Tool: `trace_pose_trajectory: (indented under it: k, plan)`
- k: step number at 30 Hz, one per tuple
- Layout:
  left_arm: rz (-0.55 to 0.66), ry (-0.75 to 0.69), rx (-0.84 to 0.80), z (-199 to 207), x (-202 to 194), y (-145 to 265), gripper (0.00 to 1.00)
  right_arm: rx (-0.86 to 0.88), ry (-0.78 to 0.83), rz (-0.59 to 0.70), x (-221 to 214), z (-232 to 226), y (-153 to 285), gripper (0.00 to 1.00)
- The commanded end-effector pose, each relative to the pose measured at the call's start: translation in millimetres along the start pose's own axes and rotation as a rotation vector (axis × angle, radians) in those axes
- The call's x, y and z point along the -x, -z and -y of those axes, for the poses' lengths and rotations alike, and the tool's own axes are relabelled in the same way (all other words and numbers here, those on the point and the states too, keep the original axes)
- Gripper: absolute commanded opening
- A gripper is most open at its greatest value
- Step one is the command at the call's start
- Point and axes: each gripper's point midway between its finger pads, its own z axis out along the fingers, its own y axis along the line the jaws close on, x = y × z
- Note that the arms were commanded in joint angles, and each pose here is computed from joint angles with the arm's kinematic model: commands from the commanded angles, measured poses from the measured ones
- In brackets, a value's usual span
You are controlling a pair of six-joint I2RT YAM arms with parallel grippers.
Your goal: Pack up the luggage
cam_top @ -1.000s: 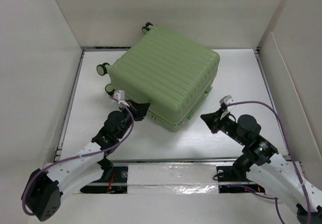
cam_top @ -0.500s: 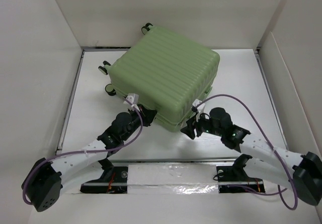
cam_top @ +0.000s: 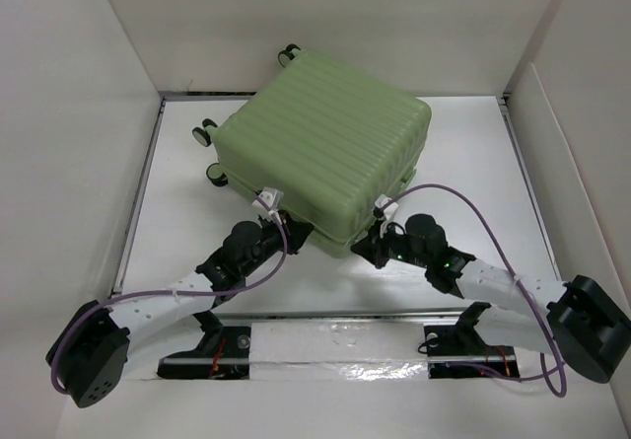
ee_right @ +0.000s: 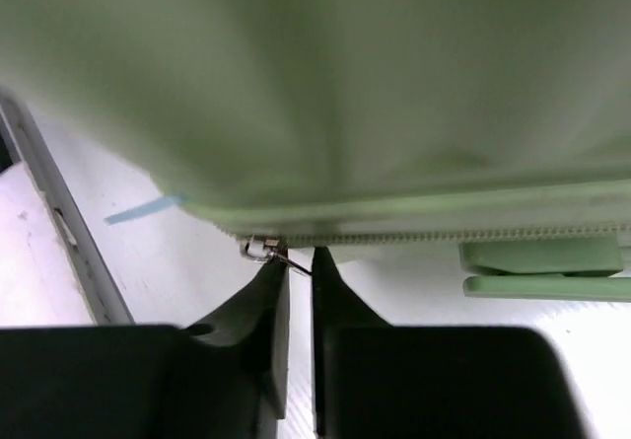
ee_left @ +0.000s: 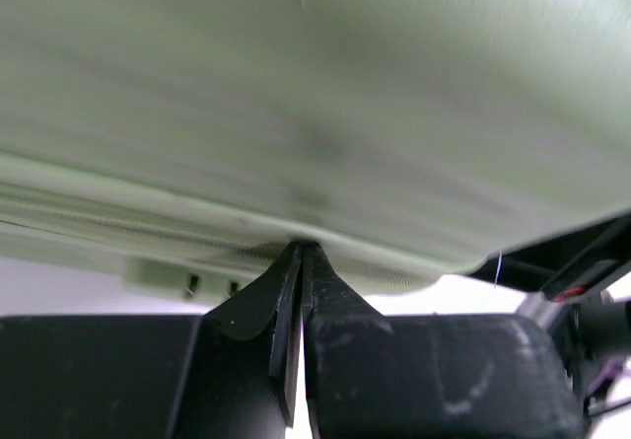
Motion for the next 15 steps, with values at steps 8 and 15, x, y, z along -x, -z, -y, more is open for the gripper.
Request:
trace_pose_trajectory:
  k: [8,15]
  plan:
    - [-0.090,-0.040,-0.113,15,-31,14,0.00,0.019,0.019,0.311,73,-37,15,0.00]
    - [-0.104,-0.045,-0.130,18,-36,16,0.00,-0.027,0.032,0.183,51,-37,19,0.00]
